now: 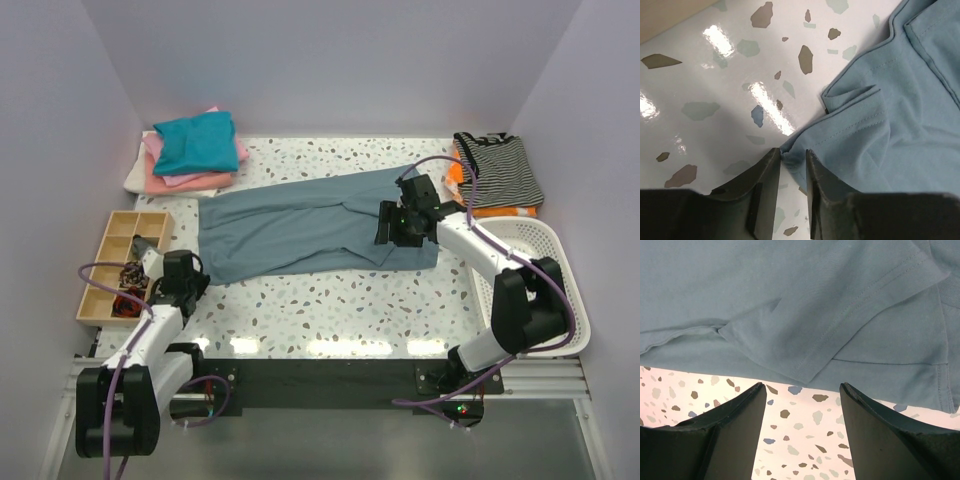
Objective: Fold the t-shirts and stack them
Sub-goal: Fold the other side of the tshirt into a rectangle
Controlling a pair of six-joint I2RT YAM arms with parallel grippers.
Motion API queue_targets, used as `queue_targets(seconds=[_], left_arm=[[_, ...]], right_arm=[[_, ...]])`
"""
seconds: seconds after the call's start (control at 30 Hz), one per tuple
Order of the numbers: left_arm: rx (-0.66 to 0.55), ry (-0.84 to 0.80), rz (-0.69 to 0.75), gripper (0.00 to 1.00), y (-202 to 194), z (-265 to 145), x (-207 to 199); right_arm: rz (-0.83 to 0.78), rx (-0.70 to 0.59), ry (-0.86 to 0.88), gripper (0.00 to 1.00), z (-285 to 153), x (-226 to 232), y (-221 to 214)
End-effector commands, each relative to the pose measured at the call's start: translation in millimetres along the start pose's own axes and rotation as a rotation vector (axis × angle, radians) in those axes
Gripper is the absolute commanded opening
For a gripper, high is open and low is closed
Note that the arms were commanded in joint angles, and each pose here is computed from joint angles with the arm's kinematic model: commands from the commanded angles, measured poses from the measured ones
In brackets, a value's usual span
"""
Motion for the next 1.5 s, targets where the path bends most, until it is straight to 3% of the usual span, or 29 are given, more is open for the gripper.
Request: queue_targets(seconds=[0.0,0.13,0.27,0.47,0.9,1.23,1.47], left_arm=[[0.014,0.004,0.01,0.27,-6,4,6],[0.013,-0.009,0.016,0.17,-5,6,3],[0.023,-0.016,0.021,0.0,-6,7,2],[0.053,-0.06,0.029,0.0,-3,-4,-7],[0.079,-0.164,0.026,0.0,26,-69,-41],[0.067,-0.165,-0.015,0.0,35,-56,-68],[0.04,-0.257,-0.036,0.0,56,-53,-113]], right_arm=[[-0.012,-0.001,-0.021,0.65,2,-3,2],[-0.013,0.001,-0.019,0.65,3,-3,0],[-0.013,0.001,-0.024,0.65,2,-4,-1],[-0.015,0.004,-0.031,0.65,2,-5,-2],[-0.02,-0.003,-0.034,0.65,0,-5,-1],[-0.034,-0.022,-0.06,0.65,-7,-8,1],[-0.046,-0.028,-0.061,0.65,-12,-7,1]])
Point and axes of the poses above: each gripper's point midway between its finger pads, its own z axis out along the fingers, its own x axis along the line the jaws close on, y = z × x, the point moved 8 cm from there along -z, back along the fingers, and after that the axes turned 8 degrees about -z, right-handed, at the moved point
